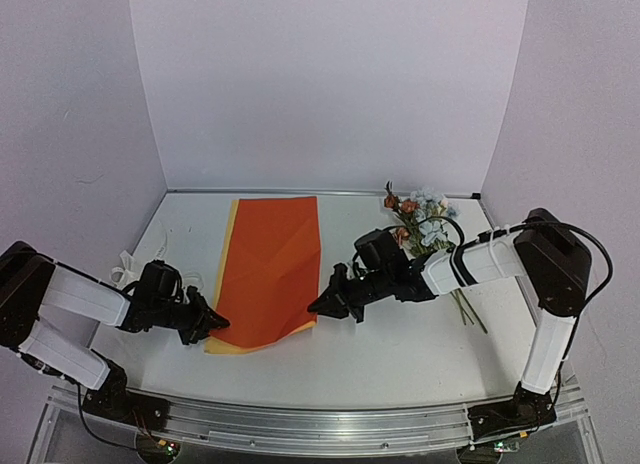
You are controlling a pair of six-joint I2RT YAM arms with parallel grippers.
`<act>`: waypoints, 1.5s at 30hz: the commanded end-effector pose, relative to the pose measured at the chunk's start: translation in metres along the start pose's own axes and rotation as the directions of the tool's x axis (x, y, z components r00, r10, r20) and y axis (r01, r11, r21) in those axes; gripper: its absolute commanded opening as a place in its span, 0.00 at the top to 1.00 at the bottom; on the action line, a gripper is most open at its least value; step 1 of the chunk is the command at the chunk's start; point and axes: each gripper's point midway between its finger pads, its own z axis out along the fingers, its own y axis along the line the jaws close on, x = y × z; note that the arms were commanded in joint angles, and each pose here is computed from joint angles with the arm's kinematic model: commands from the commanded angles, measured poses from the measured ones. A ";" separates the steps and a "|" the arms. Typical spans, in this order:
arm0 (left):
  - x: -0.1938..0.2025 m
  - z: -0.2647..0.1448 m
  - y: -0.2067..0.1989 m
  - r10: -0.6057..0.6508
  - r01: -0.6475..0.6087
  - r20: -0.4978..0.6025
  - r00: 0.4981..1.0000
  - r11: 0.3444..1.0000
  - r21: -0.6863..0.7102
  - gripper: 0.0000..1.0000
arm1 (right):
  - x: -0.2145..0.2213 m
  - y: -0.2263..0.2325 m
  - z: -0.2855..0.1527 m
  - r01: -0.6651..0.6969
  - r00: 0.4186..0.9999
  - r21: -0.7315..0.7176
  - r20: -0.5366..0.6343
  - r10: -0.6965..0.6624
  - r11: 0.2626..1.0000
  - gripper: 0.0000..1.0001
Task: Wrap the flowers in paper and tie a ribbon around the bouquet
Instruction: Pass from the right arm to the left, then pass from the left arm to the right
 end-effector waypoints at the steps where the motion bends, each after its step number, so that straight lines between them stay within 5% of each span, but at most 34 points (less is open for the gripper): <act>1: -0.026 -0.014 -0.043 0.151 -0.153 0.107 0.983 0.988 0.010 1.00 | -0.002 0.006 0.010 0.062 0.998 0.037 0.003 -0.062 0.997 0.99; 6: -0.046 -0.052 -0.097 0.333 -0.330 0.225 0.916 0.943 -0.049 1.00 | 0.003 0.002 0.023 0.123 0.992 0.133 -0.006 -0.123 0.984 0.98; 12: -0.034 -0.061 -0.158 0.502 -0.509 0.202 0.841 0.861 -0.018 1.00 | 0.010 0.005 0.050 0.148 0.989 0.161 -0.031 -0.145 0.976 0.86; 15: -0.022 -0.049 -0.177 0.557 -0.564 0.164 0.814 0.826 -0.004 1.00 | 0.009 0.003 0.052 0.165 0.986 0.192 -0.010 -0.166 0.967 0.73; 21: -0.008 -0.023 -0.198 0.635 -0.638 0.081 0.768 0.770 0.007 1.00 | -0.005 0.012 0.003 0.214 0.955 0.239 0.154 -0.254 0.947 0.30; 25: 0.004 -0.003 -0.203 0.684 -0.684 0.014 0.729 0.729 0.000 1.00 | -0.018 0.021 -0.045 0.209 0.909 0.254 0.306 -0.283 0.944 0.16; 30: 0.022 0.018 -0.204 0.722 -0.723 -0.052 0.690 0.691 0.012 1.00 | -0.032 0.043 -0.080 0.228 0.865 0.234 0.397 -0.307 0.945 0.14; 37: 0.057 0.042 -0.202 0.791 -0.798 -0.145 0.595 0.602 0.011 1.00 | -0.049 0.093 -0.050 0.318 0.896 0.146 0.275 -0.347 0.937 0.16; 45: 0.083 0.020 -0.180 0.812 -0.811 -0.163 0.561 0.578 0.087 1.00 | -0.058 0.105 -0.005 0.322 0.927 0.108 0.166 -0.337 0.941 0.17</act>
